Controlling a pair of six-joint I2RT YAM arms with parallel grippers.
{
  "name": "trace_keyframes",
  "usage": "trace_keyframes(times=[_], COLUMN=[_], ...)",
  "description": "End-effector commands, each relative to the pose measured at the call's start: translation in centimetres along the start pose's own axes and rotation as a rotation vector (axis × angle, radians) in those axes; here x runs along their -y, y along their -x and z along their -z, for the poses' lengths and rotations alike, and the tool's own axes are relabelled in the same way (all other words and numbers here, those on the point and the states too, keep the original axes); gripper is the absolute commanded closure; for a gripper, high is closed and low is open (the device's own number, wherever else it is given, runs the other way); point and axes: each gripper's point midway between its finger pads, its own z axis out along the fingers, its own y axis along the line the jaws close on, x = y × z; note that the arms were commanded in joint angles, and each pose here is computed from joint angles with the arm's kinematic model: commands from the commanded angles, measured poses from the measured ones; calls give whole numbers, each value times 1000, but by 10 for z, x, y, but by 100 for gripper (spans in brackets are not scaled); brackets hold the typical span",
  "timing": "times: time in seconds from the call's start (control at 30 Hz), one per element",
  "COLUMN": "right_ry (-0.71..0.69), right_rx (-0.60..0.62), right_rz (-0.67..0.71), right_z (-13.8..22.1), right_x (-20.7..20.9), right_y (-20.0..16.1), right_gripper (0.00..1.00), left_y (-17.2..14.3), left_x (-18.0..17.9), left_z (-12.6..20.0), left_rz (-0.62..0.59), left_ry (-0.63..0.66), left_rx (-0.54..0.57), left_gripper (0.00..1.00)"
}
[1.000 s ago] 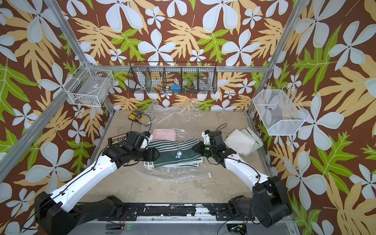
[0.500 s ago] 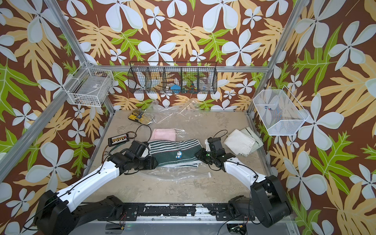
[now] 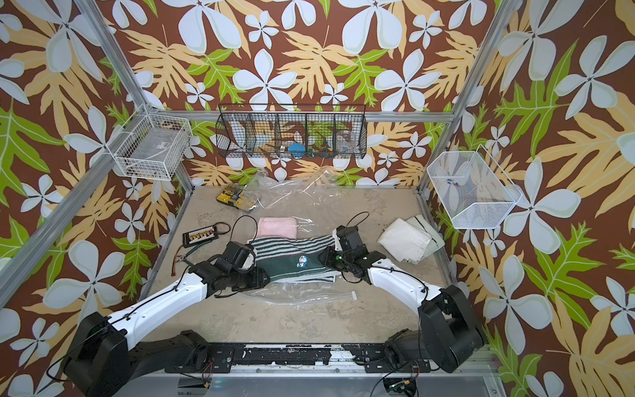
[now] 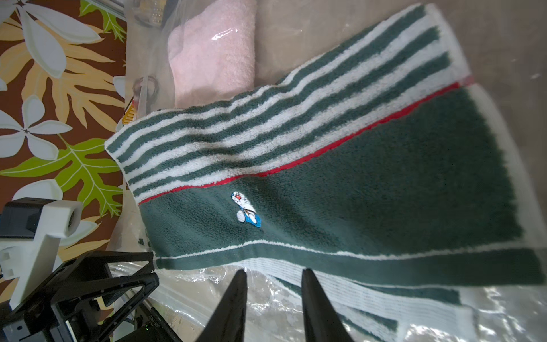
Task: Place the folded towel into the vacuum bag
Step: Pick up the towel from the vacuum bag.
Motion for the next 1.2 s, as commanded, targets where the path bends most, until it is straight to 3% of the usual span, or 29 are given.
trace_keyframes(times=[0.0,0.23,0.43,0.57,0.67,0.83,1.03,1.17], right_ry=[-1,-30,-20,-11,-22,-2,-16,-75], right_rx=[-3,-59,-59,-37,-16,-16,-73,-139], right_rz=[24,1,19,65,102,138,169,159], right_z=[-13,-38,-32,-18,-10,-7,-38,-67], right_x=[-3,13,6,-9,-16,-32,-38,-13], right_y=[0,-13,-10,2,12,22,9,-9], right_gripper=[67,67,66,65,62,57,56,56], left_y=[6,8,28,52,66,63,49,43], left_x=[10,10,17,29,15,-37,-39,-31], left_z=[-5,-9,19,53,72,65,45,47], left_rz=[13,25,-7,-57,-79,-12,18,11], left_ry=[-56,-64,-35,-15,71,150,110,64], left_rx=[26,35,107,179,225,185,110,84], left_gripper=[46,70,100,100,100,100,100,76])
